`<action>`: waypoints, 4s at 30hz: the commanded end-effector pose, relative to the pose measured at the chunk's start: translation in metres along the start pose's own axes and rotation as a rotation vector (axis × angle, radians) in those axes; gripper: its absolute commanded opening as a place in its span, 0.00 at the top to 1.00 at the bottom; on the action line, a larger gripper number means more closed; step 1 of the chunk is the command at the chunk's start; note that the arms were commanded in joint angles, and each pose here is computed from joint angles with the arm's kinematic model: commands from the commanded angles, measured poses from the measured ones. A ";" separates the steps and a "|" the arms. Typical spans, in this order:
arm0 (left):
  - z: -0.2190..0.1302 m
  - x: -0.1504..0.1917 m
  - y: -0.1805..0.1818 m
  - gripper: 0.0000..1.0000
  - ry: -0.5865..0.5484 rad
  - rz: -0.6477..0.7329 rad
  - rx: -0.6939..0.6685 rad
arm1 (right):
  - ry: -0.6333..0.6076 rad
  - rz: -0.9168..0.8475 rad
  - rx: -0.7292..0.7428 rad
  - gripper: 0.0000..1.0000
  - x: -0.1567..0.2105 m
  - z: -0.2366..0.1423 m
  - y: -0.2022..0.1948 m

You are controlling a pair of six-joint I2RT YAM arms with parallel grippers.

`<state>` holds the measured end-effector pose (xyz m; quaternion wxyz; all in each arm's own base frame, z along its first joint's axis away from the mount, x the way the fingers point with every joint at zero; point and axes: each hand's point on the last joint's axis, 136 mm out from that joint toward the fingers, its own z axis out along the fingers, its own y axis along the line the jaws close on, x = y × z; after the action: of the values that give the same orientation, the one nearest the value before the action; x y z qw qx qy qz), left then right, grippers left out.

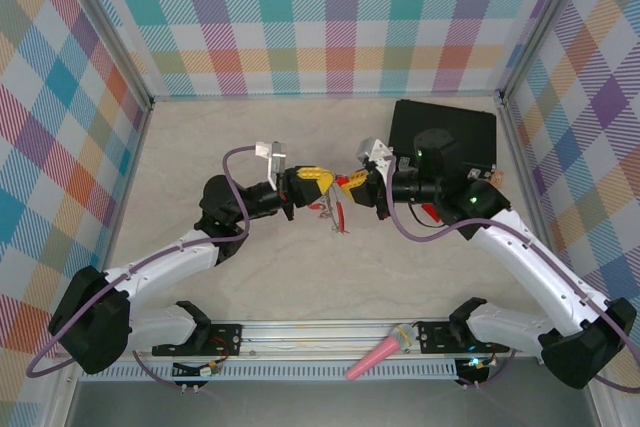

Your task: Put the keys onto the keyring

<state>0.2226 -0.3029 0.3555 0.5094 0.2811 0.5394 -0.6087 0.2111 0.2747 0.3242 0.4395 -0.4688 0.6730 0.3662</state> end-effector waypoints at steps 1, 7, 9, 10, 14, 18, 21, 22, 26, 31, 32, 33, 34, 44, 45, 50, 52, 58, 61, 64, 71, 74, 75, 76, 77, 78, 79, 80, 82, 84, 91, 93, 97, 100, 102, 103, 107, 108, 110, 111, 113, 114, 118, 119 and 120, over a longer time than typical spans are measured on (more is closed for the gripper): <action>0.000 -0.006 -0.005 1.00 -0.012 0.041 0.005 | -0.073 -0.057 -0.004 0.97 -0.016 -0.012 0.009; 0.003 -0.003 -0.001 1.00 0.000 0.032 0.005 | -0.084 -0.061 -0.023 0.98 -0.019 -0.015 0.014; 0.004 -0.003 -0.001 1.00 0.002 0.030 0.011 | -0.081 -0.056 -0.030 0.98 -0.018 -0.014 0.015; 0.004 -0.003 -0.001 1.00 0.003 0.029 0.012 | -0.080 -0.056 -0.026 0.98 -0.018 -0.014 0.014; 0.003 0.000 -0.001 1.00 0.016 0.033 0.009 | -0.091 -0.062 0.006 0.98 -0.022 -0.015 0.009; 0.003 0.005 0.003 1.00 0.028 0.034 -0.005 | -0.099 -0.068 0.052 0.98 -0.025 -0.018 0.003; 0.002 0.005 0.006 0.78 0.022 0.032 -0.020 | -0.094 -0.067 0.077 0.98 -0.026 -0.019 -0.001; 0.001 0.004 0.007 0.69 0.019 0.034 -0.026 | -0.089 -0.064 0.084 0.98 -0.025 -0.019 -0.002; -0.003 0.001 0.010 0.47 0.000 0.041 -0.060 | -0.075 -0.056 0.111 0.98 -0.022 -0.018 -0.008; -0.012 -0.006 0.017 0.35 -0.036 0.056 -0.124 | -0.052 -0.048 0.131 0.98 -0.016 -0.013 -0.015; -0.016 -0.007 0.019 0.32 -0.048 0.057 -0.147 | -0.043 -0.045 0.132 0.98 -0.014 -0.010 -0.017; -0.019 -0.009 0.020 0.28 -0.058 0.063 -0.163 | -0.035 -0.041 0.134 0.98 -0.012 -0.008 -0.019; -0.022 -0.009 0.023 0.20 -0.068 0.065 -0.185 | -0.025 -0.034 0.135 0.98 -0.010 -0.005 -0.022; -0.060 -0.023 0.044 0.00 -0.145 0.117 -0.430 | 0.060 0.042 0.137 1.00 0.005 0.040 -0.055; -0.064 -0.024 0.045 0.00 -0.147 0.124 -0.454 | 0.063 0.046 0.132 1.00 0.005 0.046 -0.058; -0.080 -0.027 0.046 0.00 -0.169 0.151 -0.523 | 0.081 0.052 0.118 1.00 0.003 0.085 -0.079; -0.085 -0.029 0.044 0.00 -0.181 0.164 -0.534 | 0.080 0.063 0.107 1.00 -0.002 0.102 -0.088; -0.099 -0.038 0.038 0.00 -0.216 0.202 -0.577 | 0.062 0.099 0.041 1.00 -0.020 0.157 -0.100; -0.108 -0.044 0.034 0.00 -0.242 0.223 -0.607 | 0.028 0.160 0.000 1.00 -0.031 0.183 -0.106; -0.115 -0.050 0.030 0.00 -0.262 0.241 -0.624 | 0.016 0.199 -0.026 1.00 -0.036 0.204 -0.115; -0.125 -0.046 0.030 0.00 -0.255 0.252 -0.659 | 0.096 0.225 -0.006 1.00 -0.004 0.226 -0.129; -0.125 -0.044 0.033 0.00 -0.255 0.250 -0.667 | 0.128 0.219 0.012 1.00 0.013 0.223 -0.128; -0.125 -0.044 0.033 0.00 -0.254 0.251 -0.668 | 0.138 0.218 0.015 1.00 0.017 0.221 -0.127; -0.124 -0.044 0.034 0.00 -0.254 0.250 -0.665 | 0.150 0.218 0.017 1.00 0.024 0.220 -0.125; -0.123 -0.044 0.034 0.00 -0.254 0.249 -0.662 | 0.161 0.218 0.020 1.00 0.029 0.217 -0.124; -0.123 -0.043 0.035 0.00 -0.251 0.248 -0.662 | 0.169 0.220 0.019 1.00 0.033 0.215 -0.122; -0.122 -0.043 0.035 0.00 -0.251 0.247 -0.660 | 0.178 0.221 0.021 1.00 0.037 0.211 -0.120; -0.122 -0.043 0.035 0.00 -0.251 0.245 -0.659 | 0.187 0.225 0.022 1.00 0.043 0.209 -0.117; -0.121 -0.042 0.036 0.00 -0.247 0.241 -0.657 | 0.197 0.227 0.029 1.00 0.051 0.203 -0.114; -0.122 -0.041 0.036 0.00 -0.247 0.239 -0.659 | 0.206 0.230 0.037 1.00 0.059 0.198 -0.110; -0.122 -0.040 0.037 0.00 -0.247 0.237 -0.660 | 0.252 0.266 0.030 1.00 0.086 0.178 -0.091; -0.122 -0.040 0.037 0.00 -0.245 0.236 -0.661 | 0.280 0.267 0.030 1.00 0.097 0.175 -0.083; -0.122 -0.040 0.036 0.00 -0.248 0.235 -0.660 | 0.336 0.249 0.024 1.00 0.118 0.174 -0.065; -0.123 -0.040 0.036 0.00 -0.249 0.236 -0.661 | 0.366 0.246 0.016 1.00 0.129 0.173 -0.052; -0.123 -0.039 0.036 0.00 -0.246 0.233 -0.660 | 0.384 0.245 0.009 1.00 0.137 0.172 -0.045; -0.124 -0.039 0.036 0.00 -0.245 0.233 -0.662 | 0.392 0.247 0.009 1.00 0.140 0.172 -0.042; -0.125 -0.038 0.036 0.00 -0.242 0.232 -0.667 | 0.437 0.254 -0.001 1.00 0.155 0.169 -0.028; -0.126 -0.038 0.035 0.00 -0.241 0.233 -0.667 | 0.448 0.259 -0.001 1.00 0.159 0.166 -0.026; -0.127 -0.037 0.035 0.00 -0.240 0.233 -0.668 | 0.477 0.273 0.007 1.00 0.169 0.161 -0.024; -0.127 -0.038 0.034 0.00 -0.242 0.236 -0.668 | 0.500 0.280 0.018 1.00 0.175 0.158 -0.024; -0.129 -0.037 0.034 0.00 -0.245 0.236 -0.670 | 0.547 0.298 0.044 1.00 0.186 0.151 -0.025; -0.129 -0.038 0.034 0.00 -0.245 0.237 -0.673 | 0.573 0.304 0.052 1.00 0.192 0.148 -0.024; -0.128 -0.037 0.034 0.00 -0.243 0.234 -0.670 | 0.643 0.337 0.093 1.00 0.208 0.135 -0.024; -0.128 -0.037 0.034 0.00 -0.247 0.233 -0.668 | 0.662 0.346 0.104 1.00 0.213 0.132 -0.024; -0.128 -0.036 0.035 0.00 -0.247 0.230 -0.665 | 0.680 0.357 0.111 1.00 0.218 0.129 -0.023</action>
<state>0.2383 -0.1718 0.3427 0.6929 0.0886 0.6102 -0.3738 0.2376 0.3364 0.0793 0.1717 -0.4289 0.8512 0.2491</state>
